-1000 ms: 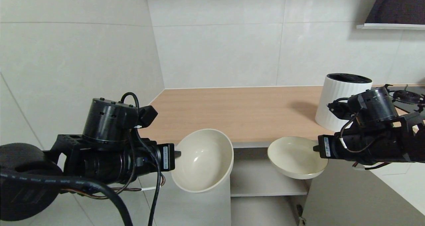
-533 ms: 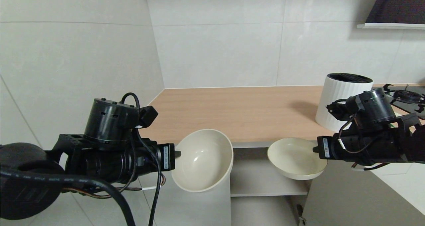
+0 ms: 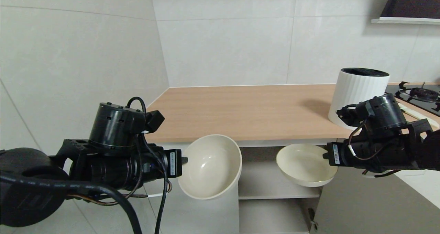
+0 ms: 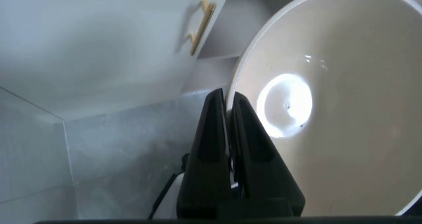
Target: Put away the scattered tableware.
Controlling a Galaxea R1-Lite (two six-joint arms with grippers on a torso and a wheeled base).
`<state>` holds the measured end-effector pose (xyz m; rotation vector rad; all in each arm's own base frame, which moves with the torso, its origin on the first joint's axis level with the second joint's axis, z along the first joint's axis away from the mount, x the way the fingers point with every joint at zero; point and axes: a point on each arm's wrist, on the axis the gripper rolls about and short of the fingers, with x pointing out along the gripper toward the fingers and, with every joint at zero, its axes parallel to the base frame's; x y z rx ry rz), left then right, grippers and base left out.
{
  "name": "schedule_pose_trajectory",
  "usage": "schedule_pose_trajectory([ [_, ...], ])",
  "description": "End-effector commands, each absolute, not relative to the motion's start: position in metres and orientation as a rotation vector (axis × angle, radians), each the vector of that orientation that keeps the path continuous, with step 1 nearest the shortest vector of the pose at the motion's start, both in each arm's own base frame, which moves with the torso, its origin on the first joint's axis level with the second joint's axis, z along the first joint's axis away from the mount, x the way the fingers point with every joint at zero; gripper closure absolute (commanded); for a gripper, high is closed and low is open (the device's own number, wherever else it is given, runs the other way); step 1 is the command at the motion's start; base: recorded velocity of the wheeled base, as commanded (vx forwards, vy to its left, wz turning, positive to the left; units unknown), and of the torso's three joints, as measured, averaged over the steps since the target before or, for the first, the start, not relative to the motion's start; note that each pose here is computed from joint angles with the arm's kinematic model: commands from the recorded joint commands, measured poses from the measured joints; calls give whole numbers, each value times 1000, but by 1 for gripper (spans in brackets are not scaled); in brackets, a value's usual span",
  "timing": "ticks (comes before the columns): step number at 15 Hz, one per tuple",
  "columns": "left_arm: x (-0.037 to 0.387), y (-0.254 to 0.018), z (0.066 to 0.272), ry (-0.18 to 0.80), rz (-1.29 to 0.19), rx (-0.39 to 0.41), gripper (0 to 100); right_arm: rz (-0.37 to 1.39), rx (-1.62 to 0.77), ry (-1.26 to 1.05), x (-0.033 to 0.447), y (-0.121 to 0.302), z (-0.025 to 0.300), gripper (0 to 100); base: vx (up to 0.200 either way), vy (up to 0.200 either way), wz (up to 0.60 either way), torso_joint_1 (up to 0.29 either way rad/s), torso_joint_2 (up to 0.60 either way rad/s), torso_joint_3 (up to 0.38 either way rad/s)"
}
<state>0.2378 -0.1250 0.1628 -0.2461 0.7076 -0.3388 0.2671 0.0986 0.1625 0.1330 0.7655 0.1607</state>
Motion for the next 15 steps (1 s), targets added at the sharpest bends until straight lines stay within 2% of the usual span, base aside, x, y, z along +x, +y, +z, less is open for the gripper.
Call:
schedule_pose_trajectory([
  [1,239,-125,162,710,-338,-245,100,164,122,774,268,99,160,100,0,0,0,-188,466,256],
  [15,239,-126,161,713,-337,-245,100,165,114,783,269,100,157,100,0,0,0,-169,461,294],
])
